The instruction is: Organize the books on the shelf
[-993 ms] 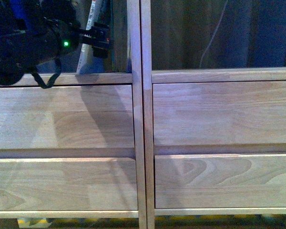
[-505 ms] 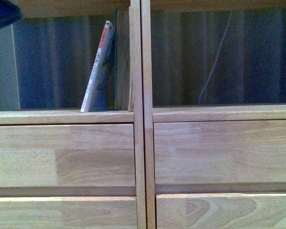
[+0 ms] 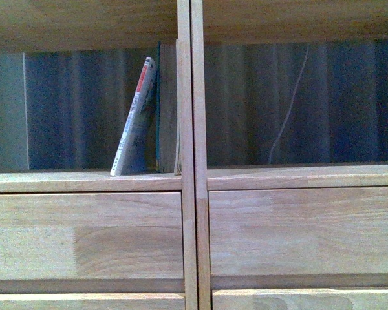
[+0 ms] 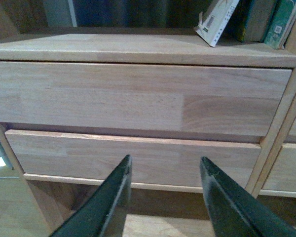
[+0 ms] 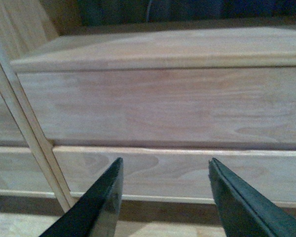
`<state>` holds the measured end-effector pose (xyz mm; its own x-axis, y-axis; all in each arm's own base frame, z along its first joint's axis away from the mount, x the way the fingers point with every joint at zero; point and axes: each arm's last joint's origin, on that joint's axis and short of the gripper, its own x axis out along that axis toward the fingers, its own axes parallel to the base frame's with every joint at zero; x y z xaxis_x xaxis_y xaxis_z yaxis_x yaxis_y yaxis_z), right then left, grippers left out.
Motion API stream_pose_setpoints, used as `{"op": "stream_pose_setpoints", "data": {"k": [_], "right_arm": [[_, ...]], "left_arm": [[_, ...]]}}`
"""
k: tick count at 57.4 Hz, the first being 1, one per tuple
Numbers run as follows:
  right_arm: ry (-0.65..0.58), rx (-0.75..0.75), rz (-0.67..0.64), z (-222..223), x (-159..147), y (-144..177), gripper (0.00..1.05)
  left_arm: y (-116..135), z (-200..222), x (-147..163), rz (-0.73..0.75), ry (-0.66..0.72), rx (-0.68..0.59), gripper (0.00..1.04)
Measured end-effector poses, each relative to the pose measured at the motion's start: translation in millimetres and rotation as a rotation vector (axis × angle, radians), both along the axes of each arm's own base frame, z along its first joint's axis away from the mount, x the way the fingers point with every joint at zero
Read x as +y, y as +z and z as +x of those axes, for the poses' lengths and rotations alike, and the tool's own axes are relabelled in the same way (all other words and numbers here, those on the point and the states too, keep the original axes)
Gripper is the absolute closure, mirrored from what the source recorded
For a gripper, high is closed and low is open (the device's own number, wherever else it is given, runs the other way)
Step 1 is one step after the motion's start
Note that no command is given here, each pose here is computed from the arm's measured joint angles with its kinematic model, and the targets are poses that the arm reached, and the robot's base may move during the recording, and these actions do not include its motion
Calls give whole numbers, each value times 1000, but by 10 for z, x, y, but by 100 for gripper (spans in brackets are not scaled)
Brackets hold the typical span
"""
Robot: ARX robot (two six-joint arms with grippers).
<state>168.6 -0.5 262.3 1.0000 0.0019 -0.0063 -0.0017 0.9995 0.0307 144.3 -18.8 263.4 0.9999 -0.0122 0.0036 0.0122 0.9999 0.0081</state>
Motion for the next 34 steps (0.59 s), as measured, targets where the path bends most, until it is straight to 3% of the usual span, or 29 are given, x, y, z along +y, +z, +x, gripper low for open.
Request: {"op": "stream_pose_setpoints", "data": {"k": [8, 10, 34], "right_arm": [[-1, 2, -18, -148, 1, -293, 95], [-2, 5, -20, -174, 1, -349, 102], [-1, -2, -24, -377, 2, -673, 102]], "left_arm": [[-302, -95, 72, -3, 2, 8, 102], [-350, -112, 106, -3, -23, 8, 102], [-667, -245, 182, -6, 7, 2, 102]]}}
